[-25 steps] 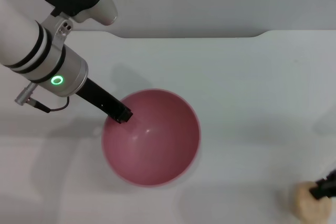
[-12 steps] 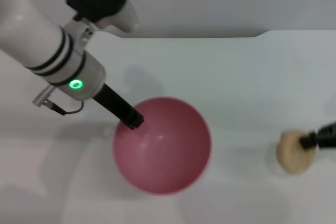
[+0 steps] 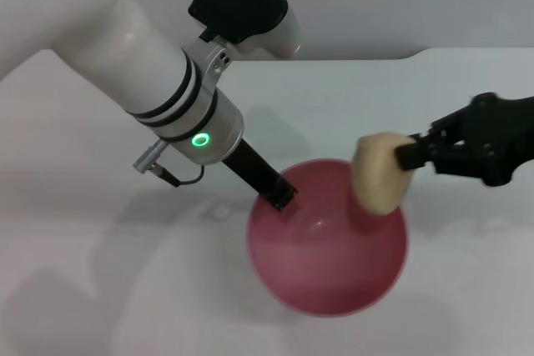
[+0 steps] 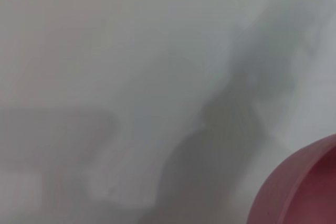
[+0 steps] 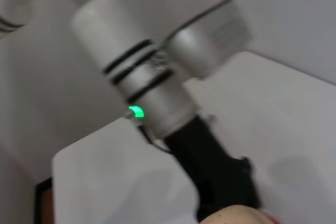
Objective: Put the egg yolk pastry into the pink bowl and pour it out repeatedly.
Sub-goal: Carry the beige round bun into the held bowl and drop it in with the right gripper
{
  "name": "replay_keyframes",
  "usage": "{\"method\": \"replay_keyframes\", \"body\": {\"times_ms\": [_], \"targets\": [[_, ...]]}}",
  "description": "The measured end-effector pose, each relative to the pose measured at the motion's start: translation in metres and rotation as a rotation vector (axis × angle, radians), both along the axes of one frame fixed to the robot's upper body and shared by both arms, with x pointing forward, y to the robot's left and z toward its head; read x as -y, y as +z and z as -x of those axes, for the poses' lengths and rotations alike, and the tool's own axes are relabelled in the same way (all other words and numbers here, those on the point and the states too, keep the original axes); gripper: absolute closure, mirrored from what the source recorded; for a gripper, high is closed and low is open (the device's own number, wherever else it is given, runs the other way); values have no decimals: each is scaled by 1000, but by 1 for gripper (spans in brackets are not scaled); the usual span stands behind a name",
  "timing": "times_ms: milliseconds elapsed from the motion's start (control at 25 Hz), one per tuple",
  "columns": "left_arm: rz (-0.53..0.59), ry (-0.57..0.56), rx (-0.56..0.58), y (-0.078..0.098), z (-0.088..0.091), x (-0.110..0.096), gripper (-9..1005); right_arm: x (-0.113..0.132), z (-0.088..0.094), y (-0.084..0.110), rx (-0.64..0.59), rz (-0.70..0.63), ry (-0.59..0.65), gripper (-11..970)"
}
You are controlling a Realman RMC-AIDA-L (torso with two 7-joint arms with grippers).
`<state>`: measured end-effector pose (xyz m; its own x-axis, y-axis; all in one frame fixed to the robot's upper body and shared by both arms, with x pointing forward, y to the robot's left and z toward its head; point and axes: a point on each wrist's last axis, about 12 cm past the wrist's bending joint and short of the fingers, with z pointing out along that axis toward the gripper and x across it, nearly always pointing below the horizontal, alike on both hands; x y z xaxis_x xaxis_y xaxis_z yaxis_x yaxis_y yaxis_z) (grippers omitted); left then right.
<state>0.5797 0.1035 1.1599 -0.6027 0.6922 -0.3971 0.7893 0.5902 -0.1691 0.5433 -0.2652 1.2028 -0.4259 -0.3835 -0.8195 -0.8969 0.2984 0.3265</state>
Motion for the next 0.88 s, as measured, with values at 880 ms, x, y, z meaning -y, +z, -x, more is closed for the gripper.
{"method": "replay_keyframes", "body": {"times_ms": [880], "targets": [[-11,14,-21,-12,1,-2,986,-25,-10,-12,26,48,-19,602]]}}
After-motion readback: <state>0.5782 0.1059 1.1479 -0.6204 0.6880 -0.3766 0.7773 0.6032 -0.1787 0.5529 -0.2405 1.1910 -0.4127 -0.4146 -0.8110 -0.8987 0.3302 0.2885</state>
